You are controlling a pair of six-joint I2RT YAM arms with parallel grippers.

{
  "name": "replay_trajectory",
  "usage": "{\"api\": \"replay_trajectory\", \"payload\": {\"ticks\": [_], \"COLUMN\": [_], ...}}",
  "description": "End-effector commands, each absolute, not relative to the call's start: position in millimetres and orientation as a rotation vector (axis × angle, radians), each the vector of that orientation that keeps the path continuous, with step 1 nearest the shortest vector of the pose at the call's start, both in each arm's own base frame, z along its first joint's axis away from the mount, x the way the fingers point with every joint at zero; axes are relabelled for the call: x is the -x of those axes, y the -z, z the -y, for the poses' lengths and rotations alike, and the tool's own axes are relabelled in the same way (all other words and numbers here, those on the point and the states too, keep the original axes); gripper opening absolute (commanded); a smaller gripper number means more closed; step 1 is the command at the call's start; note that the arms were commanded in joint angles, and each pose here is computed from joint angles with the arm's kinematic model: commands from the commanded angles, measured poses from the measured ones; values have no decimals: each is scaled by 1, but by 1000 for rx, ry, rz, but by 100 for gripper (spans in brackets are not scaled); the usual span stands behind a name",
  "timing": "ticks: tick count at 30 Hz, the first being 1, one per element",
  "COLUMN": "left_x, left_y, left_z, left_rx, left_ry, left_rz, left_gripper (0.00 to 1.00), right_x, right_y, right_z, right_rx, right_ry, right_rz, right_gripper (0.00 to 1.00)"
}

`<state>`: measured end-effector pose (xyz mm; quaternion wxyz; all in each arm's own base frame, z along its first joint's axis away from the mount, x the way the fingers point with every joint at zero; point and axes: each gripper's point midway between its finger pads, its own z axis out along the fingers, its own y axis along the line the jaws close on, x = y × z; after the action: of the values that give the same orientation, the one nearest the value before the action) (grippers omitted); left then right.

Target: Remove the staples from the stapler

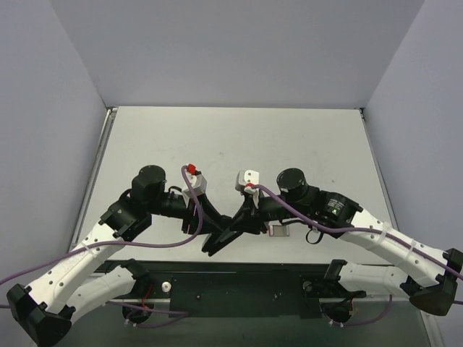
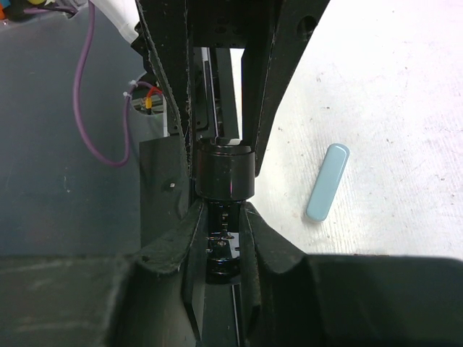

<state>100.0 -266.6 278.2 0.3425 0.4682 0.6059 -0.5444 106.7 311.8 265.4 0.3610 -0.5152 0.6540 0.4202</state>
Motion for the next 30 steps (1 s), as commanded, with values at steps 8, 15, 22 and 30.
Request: {"api": "replay_trajectory", "payload": {"ticks": [8,15,22,30], "left_x": [-99,-102,-107,-108], "left_y": [-323,-323,-326,-325], "left_z": [263,262,261,262], "left_rx": [-1208,-1187,-1158,-1159], "left_ry": [1363,1338,1305,1316], "left_rz": [-1368,-1373,-1370,-1379], "left_gripper": [0,0,0,0], "right_x": [-90,-89,-88,-90], "right_y": [-217,-210,-206,-213], "right_z": [-271,-267,-261,-265], "right_rx": [1342,1334,1315,1275], "right_ry": [-1031,-1026,-1023,-1046], "right_rz": [-1920,-1943,-1950,-1951], "right_gripper": [0,0,0,0]}}
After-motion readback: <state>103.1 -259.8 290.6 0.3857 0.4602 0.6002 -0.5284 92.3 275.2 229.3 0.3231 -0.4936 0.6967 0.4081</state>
